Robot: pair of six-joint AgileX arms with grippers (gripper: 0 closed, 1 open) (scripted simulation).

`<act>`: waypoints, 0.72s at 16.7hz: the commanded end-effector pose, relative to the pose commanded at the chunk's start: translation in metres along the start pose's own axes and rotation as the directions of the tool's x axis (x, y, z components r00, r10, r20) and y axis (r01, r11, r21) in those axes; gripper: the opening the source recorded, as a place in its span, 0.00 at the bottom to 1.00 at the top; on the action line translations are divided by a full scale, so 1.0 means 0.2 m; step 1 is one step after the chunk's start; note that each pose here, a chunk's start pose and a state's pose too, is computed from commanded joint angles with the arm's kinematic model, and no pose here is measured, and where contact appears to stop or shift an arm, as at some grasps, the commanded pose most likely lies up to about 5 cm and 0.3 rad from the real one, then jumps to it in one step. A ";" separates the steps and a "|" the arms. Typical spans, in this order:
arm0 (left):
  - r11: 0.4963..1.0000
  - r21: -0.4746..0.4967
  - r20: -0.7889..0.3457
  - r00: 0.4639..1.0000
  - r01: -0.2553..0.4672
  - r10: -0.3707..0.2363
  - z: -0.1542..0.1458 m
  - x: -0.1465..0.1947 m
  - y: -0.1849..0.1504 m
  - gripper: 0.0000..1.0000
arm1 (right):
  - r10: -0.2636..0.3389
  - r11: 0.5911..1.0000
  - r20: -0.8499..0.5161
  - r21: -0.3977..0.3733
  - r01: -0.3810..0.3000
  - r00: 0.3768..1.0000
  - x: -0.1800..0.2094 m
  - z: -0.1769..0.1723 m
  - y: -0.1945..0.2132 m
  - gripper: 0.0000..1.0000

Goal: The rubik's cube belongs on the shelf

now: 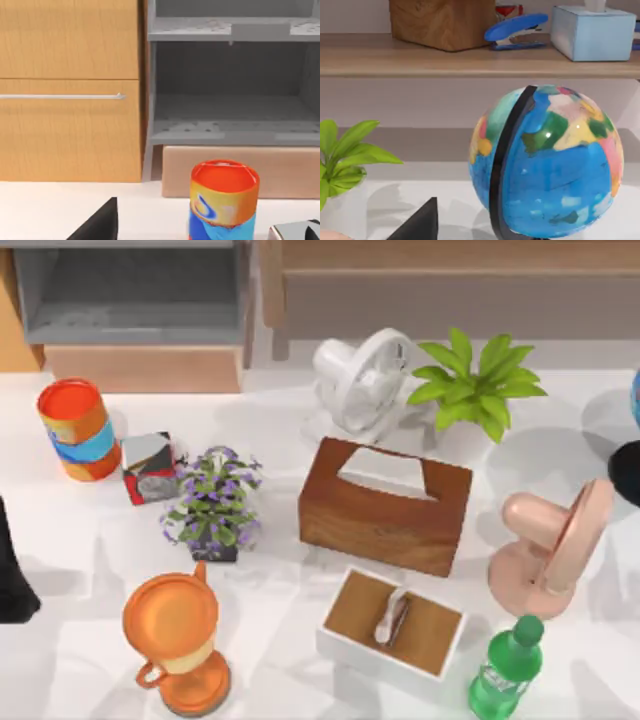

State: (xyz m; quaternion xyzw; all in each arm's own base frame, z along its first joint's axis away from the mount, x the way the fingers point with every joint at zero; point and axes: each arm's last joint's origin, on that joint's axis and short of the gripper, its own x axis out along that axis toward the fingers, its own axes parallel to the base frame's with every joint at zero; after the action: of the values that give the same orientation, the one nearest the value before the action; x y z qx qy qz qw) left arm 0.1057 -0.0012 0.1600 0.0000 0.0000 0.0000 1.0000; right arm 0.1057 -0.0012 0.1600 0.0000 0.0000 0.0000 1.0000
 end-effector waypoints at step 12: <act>0.943 0.333 -0.001 1.000 0.005 -0.005 0.30 0.19 0.05 1.00 | 0.000 1.000 0.000 0.000 0.000 1.000 0.00 0.00 0.00 1.00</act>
State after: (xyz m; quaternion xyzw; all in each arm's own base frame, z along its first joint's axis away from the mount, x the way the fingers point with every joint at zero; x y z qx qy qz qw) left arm 0.1443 0.0097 0.2209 0.1690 0.0003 -0.0026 0.9856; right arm 0.1057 -0.0012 0.1600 0.0000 0.0000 0.0000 1.0000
